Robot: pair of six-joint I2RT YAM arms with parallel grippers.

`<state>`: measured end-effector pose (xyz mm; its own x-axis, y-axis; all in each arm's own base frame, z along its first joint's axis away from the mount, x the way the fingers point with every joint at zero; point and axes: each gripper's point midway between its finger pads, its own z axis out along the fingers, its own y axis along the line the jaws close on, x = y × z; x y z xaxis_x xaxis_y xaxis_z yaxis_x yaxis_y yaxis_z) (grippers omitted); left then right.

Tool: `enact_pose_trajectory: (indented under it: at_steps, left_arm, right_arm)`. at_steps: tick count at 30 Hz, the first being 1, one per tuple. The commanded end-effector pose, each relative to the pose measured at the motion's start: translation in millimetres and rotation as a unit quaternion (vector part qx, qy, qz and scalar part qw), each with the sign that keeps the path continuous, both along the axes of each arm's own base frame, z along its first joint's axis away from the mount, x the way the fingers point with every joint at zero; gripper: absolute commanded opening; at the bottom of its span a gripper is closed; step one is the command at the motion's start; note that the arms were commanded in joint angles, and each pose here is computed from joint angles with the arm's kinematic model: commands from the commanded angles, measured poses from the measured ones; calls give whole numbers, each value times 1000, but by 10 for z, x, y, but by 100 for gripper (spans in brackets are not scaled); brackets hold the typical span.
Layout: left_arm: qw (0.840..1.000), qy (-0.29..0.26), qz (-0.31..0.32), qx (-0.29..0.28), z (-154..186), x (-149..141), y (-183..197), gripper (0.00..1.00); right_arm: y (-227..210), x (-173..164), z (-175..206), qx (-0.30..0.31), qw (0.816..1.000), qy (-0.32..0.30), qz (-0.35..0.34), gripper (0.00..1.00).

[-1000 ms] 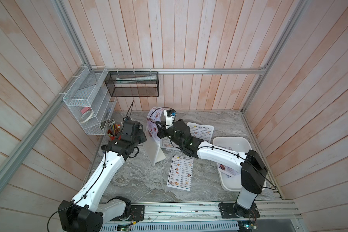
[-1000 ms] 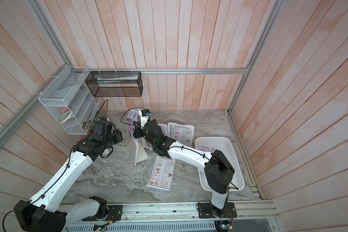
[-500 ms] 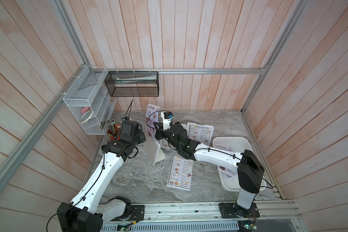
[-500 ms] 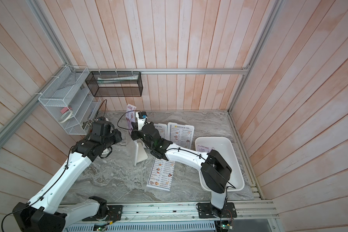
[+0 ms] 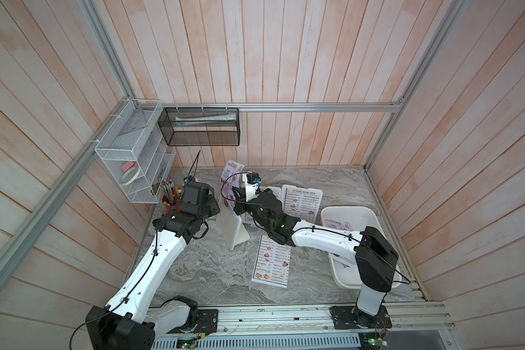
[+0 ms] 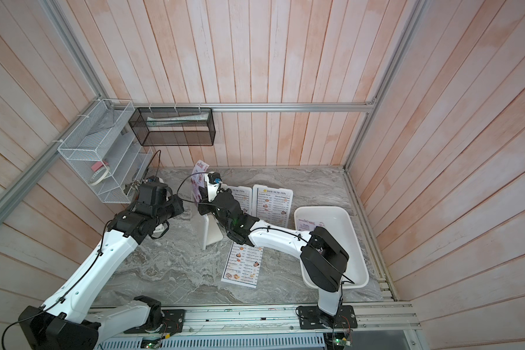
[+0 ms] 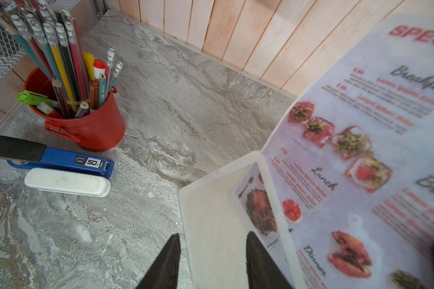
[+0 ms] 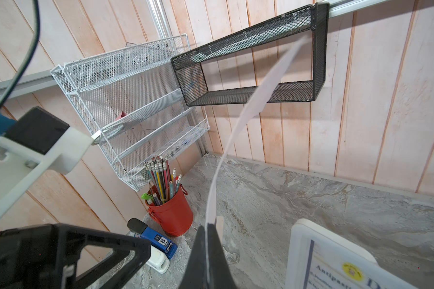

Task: Replace the menus in the menu holders
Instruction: Insert the menu into the menu holder.

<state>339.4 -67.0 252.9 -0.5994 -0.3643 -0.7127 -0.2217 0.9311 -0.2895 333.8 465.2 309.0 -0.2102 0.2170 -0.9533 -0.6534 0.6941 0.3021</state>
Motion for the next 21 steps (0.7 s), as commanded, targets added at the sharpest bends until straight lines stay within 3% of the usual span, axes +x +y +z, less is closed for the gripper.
enact_pose_trajectory:
  at_steps: [1,21]
  left_arm:
    - [1000,-15,1,2,131,-21,37,45]
    - [1000,-15,1,2,125,-43,40,46]
  right_arm:
    - [-8,-29,6,7,1000,-13,-8,0]
    - [-72,-147,7,40,999,-32,-12,0]
